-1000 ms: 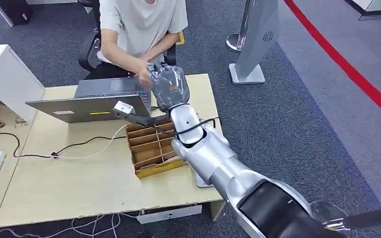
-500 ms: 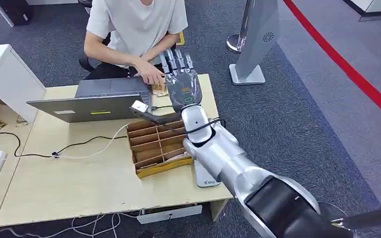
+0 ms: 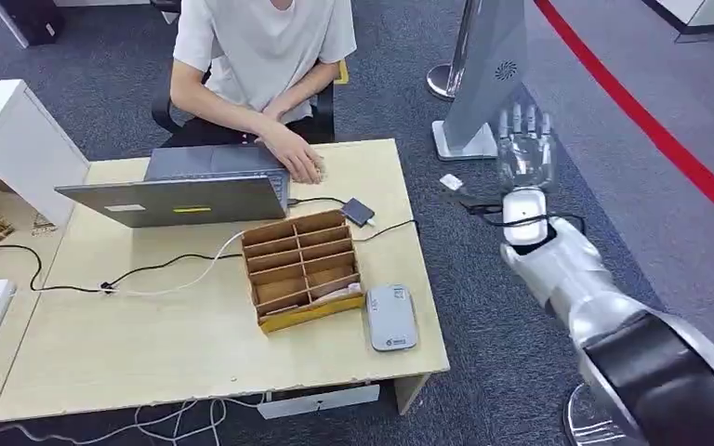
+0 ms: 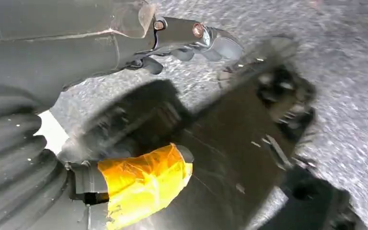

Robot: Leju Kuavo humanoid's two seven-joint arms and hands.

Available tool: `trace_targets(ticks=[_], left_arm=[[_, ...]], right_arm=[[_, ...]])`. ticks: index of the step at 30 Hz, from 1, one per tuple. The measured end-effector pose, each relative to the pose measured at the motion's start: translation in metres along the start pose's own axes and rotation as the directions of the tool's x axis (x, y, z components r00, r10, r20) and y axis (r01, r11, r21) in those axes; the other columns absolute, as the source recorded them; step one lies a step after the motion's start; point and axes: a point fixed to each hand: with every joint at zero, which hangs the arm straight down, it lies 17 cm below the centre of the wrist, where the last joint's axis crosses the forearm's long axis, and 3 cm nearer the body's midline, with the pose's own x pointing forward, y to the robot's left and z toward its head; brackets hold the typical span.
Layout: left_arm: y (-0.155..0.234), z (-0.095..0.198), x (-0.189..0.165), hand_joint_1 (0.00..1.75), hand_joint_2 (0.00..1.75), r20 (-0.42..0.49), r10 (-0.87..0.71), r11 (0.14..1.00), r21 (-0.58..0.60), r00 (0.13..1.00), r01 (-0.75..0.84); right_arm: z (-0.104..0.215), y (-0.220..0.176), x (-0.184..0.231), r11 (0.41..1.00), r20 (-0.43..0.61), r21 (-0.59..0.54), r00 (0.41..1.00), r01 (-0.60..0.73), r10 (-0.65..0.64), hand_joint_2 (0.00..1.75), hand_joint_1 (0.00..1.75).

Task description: Pass the card to the sensor for recognition and then transmit it.

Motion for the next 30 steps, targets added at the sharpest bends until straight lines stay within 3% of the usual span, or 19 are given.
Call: trace_targets(ticks=[6,12,19,26,27,29,30], left_arm=[[0.012,-0.001,-0.017,0.0,1.75,0.0,0.025,1.0,0.015,1.0,-0.025],[0.021,-0.001,-0.032,0.0,1.75,0.006,0.034,0.999,0.028,0.999,-0.034],[0.023,-0.001,-0.039,0.0,1.75,0.001,0.037,0.999,0.023,0.999,-0.037],[0.027,-0.001,-0.042,0.0,1.75,-0.004,0.017,0.999,0.033,1.0,-0.017],[0.028,-0.001,-0.042,0.0,0.0,-0.004,0.016,0.999,0.034,1.0,-0.016],[0.028,-0.001,-0.041,0.0,0.0,0.0,0.014,0.999,0.036,1.0,-0.014],[0.028,-0.001,-0.041,0.0,1.75,0.002,0.014,0.999,0.04,1.0,-0.014]], right_arm=[[0.045,0.099,-0.104,0.973,-0.12,0.202,0.983,-0.114,0.14,1.75,0.0],[0.166,0.213,-0.166,0.872,-0.182,0.478,0.959,-0.105,0.215,1.75,0.0],[0.316,0.294,-0.175,0.681,-0.185,0.731,0.952,-0.032,0.244,1.75,0.0],[0.454,0.328,-0.123,0.49,-0.17,0.869,0.972,0.069,0.165,1.75,0.0],[0.469,0.33,-0.113,0.462,-0.169,0.883,0.974,0.083,0.149,1.75,0.0],[0.5,0.331,-0.091,0.401,-0.152,0.912,0.981,0.092,0.121,1.75,0.0],[0.515,0.331,-0.079,0.373,-0.15,0.922,0.983,0.102,0.101,1.75,0.0]])
